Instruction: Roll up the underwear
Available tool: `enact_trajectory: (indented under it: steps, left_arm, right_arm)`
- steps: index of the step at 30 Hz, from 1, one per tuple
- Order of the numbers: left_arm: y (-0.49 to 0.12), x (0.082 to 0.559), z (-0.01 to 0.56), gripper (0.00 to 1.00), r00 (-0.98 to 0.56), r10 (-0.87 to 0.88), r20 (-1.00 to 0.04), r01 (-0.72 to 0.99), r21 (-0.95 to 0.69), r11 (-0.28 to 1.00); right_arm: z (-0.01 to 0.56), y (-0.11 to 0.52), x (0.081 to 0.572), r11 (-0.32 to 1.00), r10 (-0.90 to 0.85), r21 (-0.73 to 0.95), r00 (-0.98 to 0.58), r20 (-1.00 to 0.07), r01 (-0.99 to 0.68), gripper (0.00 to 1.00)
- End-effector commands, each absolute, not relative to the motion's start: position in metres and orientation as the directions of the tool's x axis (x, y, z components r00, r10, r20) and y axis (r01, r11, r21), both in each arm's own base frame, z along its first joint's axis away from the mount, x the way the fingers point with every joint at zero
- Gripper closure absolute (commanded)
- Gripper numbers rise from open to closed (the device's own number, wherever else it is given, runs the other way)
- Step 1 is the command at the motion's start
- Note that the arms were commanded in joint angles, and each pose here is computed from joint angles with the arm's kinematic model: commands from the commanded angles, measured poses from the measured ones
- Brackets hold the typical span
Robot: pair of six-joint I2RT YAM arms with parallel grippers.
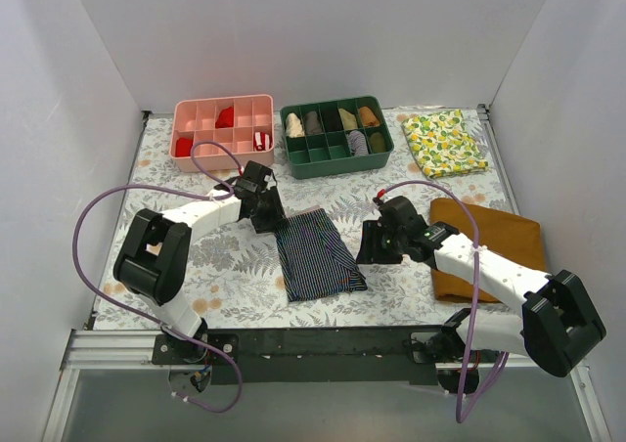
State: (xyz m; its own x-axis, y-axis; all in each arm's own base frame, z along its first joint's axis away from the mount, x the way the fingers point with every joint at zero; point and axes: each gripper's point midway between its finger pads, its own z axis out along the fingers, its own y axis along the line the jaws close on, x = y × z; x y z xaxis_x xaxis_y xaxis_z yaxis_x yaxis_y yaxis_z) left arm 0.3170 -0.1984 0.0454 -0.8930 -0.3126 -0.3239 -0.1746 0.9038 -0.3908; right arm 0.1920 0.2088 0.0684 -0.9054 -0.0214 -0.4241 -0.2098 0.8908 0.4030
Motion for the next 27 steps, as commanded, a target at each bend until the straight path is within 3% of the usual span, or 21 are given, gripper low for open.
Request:
enact_trajectory:
  steps: [1,9,17,27]
  left_arm:
    - [-0.197,0.328,0.047,0.62,-0.877,-0.317,-0.362,-0.168,-0.386,0.907]
    - [-0.194,0.333,0.047,0.74,-0.863,-0.328,-0.384,-0.178,-0.376,0.909]
    - [-0.195,0.332,0.057,0.96,-0.856,-0.332,-0.396,-0.168,-0.395,0.903]
    - [-0.192,0.320,0.070,0.99,-0.850,-0.366,-0.379,-0.195,-0.419,0.887]
  right_arm:
    - [0.077,0.216,0.199,0.878,0.000,0.429,-0.897,-0.443,-0.212,0.44]
    - [0.075,0.215,0.198,0.880,0.005,0.429,-0.899,-0.439,-0.204,0.43]
    - [0.075,0.216,0.199,0.878,0.005,0.432,-0.899,-0.438,-0.206,0.43]
    - [0.074,0.216,0.198,0.877,0.011,0.437,-0.900,-0.435,-0.201,0.43]
